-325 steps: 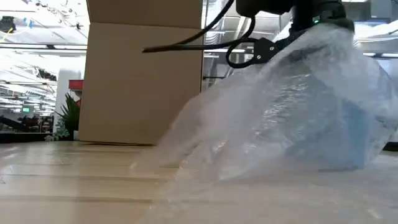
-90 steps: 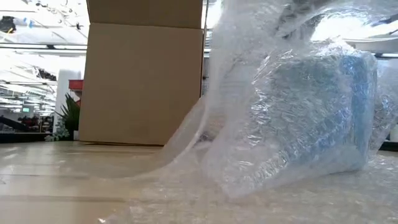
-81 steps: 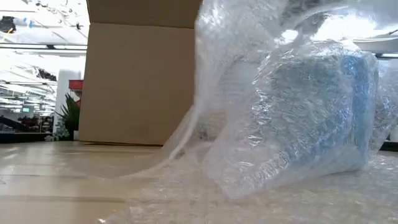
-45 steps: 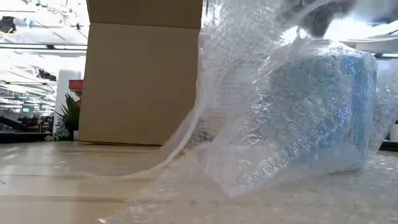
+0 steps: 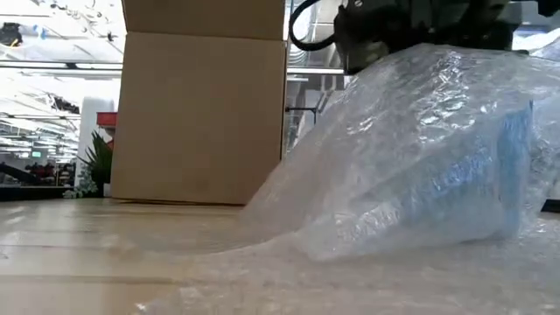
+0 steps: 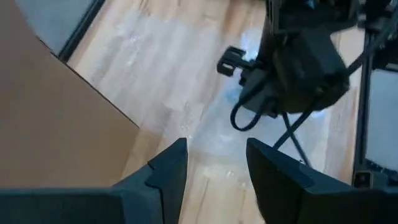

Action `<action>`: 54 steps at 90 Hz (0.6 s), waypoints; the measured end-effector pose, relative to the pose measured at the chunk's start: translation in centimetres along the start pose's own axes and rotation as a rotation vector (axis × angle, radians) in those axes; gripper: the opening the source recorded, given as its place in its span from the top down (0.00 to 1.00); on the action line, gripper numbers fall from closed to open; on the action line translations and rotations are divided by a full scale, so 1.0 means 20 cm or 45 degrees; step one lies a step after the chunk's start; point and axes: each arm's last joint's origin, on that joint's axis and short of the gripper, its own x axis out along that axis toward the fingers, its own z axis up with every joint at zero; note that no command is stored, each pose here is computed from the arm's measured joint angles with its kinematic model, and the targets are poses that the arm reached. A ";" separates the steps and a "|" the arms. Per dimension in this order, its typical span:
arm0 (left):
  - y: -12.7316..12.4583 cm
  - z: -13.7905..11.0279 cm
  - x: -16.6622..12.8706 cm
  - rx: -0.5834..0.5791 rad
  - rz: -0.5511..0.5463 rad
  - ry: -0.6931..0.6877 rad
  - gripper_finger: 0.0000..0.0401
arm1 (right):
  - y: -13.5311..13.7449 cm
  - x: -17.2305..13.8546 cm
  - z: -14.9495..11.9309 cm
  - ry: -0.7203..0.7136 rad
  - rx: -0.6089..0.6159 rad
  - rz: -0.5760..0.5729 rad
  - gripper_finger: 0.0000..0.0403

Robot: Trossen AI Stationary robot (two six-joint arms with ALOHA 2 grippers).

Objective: Wrap mug
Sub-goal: Wrap the blue mug with the bubble wrap

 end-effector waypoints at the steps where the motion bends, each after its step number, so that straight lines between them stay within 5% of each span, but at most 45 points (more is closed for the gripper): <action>1: 0.00 0.00 0.00 0.002 -0.001 0.000 0.64 | 0.00 0.00 0.00 0.000 0.002 0.002 0.74; 54: -0.01 -0.03 -0.03 0.023 0.006 -0.005 0.64 | -0.09 -0.53 -0.16 -0.141 -0.062 0.227 0.73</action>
